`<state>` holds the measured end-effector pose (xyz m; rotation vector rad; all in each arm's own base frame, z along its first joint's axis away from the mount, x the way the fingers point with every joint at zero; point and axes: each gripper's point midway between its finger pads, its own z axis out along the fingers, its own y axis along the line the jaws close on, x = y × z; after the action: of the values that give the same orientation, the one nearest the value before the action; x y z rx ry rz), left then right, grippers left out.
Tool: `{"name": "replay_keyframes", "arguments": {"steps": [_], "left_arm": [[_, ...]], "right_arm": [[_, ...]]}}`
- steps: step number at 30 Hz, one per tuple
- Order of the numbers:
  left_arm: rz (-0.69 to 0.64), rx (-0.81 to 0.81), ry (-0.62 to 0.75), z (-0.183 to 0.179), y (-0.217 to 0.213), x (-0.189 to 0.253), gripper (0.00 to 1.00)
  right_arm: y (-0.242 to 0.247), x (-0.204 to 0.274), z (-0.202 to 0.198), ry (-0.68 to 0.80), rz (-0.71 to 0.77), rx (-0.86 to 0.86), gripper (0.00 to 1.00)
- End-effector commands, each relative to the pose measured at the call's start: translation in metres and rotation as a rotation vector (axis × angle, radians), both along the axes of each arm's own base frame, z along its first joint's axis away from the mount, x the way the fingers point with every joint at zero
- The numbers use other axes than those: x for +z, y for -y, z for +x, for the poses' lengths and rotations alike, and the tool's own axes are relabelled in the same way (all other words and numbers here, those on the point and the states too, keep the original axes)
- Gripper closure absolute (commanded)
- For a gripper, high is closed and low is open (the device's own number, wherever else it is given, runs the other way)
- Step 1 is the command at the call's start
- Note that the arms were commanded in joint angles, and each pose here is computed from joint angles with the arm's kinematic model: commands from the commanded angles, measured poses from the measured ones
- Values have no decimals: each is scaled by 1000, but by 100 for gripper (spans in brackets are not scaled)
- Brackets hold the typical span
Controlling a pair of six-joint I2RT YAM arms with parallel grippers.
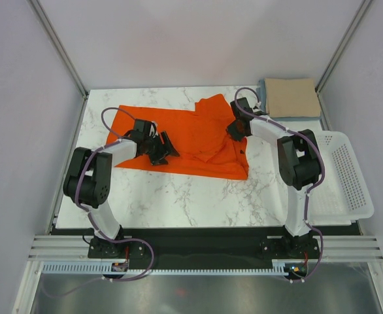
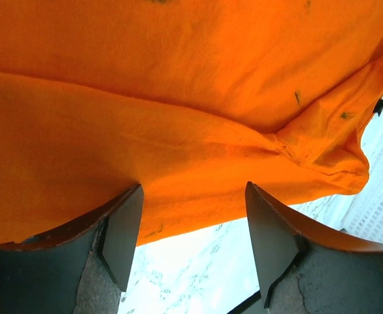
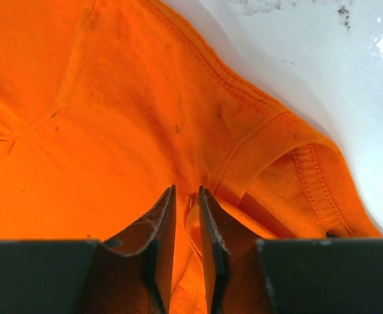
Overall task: Fold and stack the t-shirts
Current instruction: Fold the tshirt
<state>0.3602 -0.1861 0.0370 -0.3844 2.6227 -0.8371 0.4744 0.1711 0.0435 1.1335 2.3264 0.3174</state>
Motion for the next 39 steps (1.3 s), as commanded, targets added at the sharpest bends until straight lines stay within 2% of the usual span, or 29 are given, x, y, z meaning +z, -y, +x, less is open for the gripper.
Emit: {"name": "replay_keyframes", "arguments": {"steps": [1, 4, 6, 9, 13, 16, 24, 39], "left_arm": [[24, -31, 53, 0, -3, 21, 27], [43, -69, 68, 9, -6, 36, 26], [90, -86, 99, 19, -13, 48, 25], [90, -61, 117, 27, -26, 55, 24], [92, -22, 110, 29, -50, 54, 24], [102, 6, 90, 27, -66, 45, 24], [89, 12, 105, 29, -76, 52, 24], [92, 18, 86, 26, -82, 45, 25]], "right_arm": [[-7, 22, 13, 71, 38, 19, 71], [-10, 36, 10, 104, -7, 95, 60], [-4, 42, 2, 112, -34, 98, 55], [-4, 46, -9, 113, -39, 119, 48], [-9, 40, -33, 83, -17, 127, 38], [-21, 35, -46, 67, -5, 145, 33], [-74, 23, -68, 77, 90, 186, 30], [-103, 5, -78, 66, 131, 168, 30]]}}
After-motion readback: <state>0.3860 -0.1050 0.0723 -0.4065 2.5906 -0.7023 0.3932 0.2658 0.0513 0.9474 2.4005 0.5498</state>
